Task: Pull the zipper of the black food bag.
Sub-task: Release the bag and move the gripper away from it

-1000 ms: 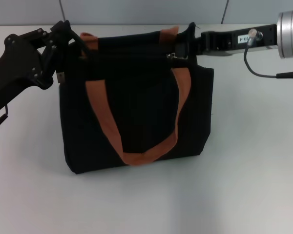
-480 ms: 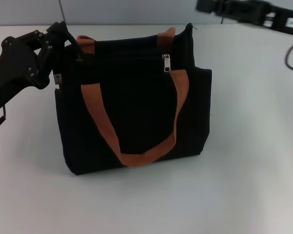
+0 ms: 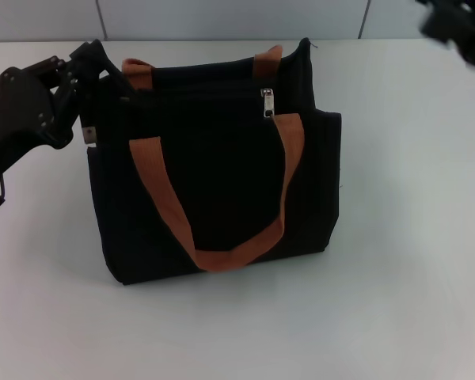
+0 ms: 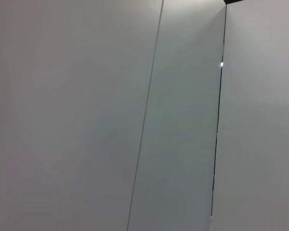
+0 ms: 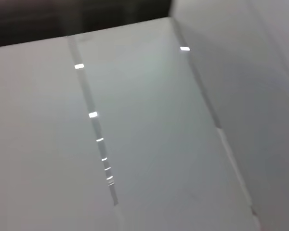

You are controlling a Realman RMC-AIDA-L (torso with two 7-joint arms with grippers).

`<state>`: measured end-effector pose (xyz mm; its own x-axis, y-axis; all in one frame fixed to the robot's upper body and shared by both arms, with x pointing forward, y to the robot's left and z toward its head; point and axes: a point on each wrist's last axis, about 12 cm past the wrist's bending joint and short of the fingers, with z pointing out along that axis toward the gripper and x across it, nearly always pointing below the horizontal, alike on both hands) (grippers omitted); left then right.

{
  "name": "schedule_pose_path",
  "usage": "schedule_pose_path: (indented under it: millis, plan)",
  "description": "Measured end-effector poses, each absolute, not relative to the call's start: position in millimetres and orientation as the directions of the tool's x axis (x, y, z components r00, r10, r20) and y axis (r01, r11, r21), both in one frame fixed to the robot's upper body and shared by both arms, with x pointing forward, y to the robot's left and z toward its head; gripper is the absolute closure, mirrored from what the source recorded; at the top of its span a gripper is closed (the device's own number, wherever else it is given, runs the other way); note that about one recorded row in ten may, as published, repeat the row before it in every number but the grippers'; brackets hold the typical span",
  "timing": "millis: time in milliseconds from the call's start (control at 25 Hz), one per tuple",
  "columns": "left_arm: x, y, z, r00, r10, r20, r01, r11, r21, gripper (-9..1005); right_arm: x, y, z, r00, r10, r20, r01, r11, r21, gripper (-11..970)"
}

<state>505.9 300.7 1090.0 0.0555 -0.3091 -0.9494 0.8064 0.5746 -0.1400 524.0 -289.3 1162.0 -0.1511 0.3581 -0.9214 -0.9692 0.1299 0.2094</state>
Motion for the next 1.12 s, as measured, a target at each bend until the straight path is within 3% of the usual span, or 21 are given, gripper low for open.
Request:
schedule_pose_path:
  millis: [160,240,680,1120]
  plan:
    - [505,305,1090,0.039,-0.312,-0.949,0.803,0.576,-0.156,879,510,-293,1154,-0.084,0.315,-0.945,-0.986,0.112,0.125,323]
    - [505,308,1090,0.028,-0.312,-0.950,0.800,0.576,-0.165,879,495,-296,1143,-0.037,0.243,-0.969,-0.995,0.082,0.059,200]
    - [506,317,1092,-0.004,-0.307,-0.952,0.797,0.574,-0.188,876,478,-288,1104,-0.048,-0.012,-0.999,-0.999,0.021,0.048,200]
    - [505,320,1092,-0.031,-0.326,-0.945,0.789,0.572,-0.224,872,478,-283,1093,-0.043,-0.056,-0.997,-0.998,0.055,0.040,200]
